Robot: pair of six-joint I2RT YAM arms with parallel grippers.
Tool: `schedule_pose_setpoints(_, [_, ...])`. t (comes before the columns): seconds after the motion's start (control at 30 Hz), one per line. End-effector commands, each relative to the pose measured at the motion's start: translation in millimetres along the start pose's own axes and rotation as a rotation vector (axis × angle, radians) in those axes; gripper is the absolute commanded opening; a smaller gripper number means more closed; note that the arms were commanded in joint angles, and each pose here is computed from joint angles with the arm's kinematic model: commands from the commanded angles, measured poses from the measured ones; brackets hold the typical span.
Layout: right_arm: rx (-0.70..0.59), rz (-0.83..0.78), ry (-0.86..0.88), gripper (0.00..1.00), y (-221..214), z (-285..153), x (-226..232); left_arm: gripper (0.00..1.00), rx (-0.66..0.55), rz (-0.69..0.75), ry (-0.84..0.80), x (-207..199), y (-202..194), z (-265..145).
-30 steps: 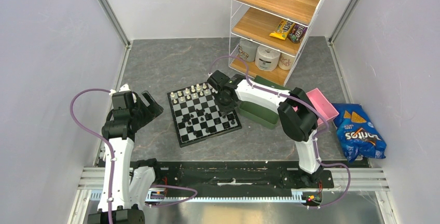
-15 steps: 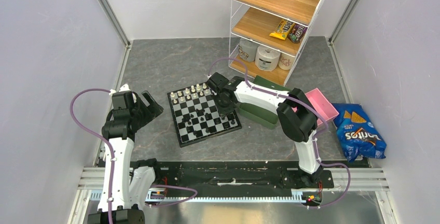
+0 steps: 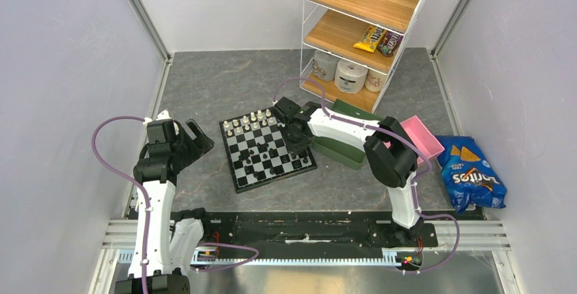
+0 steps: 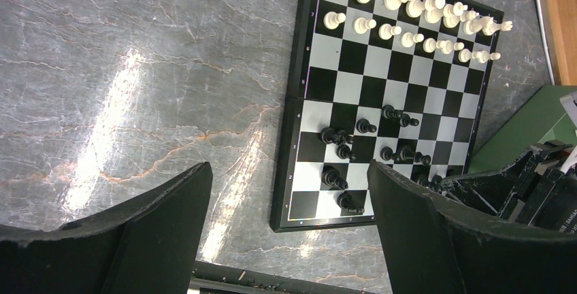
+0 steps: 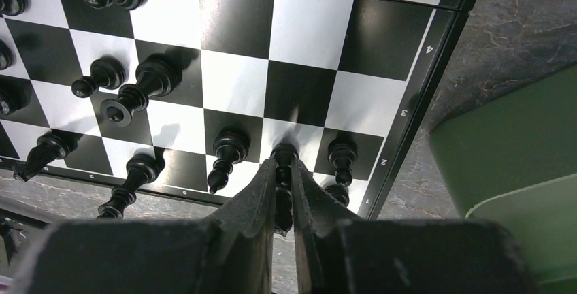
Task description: Set up the chess pieces on the board
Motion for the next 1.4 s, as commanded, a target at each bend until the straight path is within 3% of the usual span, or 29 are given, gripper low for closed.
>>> schedule_pose_setpoints(0.0, [-0.048, 0.006, 0.021, 0.21, 8, -13, 6, 0.91, -0.026, -0.021, -0.015, -4, 6, 0])
schedule_pose_setpoints(0.67, [-0.156, -0.004, 0.095, 0.35, 37, -51, 24, 0.91, -0.028, -0.021, -0.016, -4, 6, 0])
schedule_pose_setpoints(0.93, [-0.132, -0.009, 0.133, 0.44, 32, -52, 34, 0.91, -0.029, -0.021, -0.016, -4, 6, 0])
schedule_pose_setpoints(1.37, [-0.054, -0.037, 0.144, 0.43, 16, -26, 50, 0.91, -0.033, -0.020, -0.018, -4, 6, 0])
Point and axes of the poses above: each gripper's point midway between its finger pads, its own z axis out along the fingers, its own x axis along the line the jaws close on, y = z × x, the point moved 2 cm from there along -z, back along the fingers, and after that the axes turned 10 degrees about z, right-handed, at the moved point
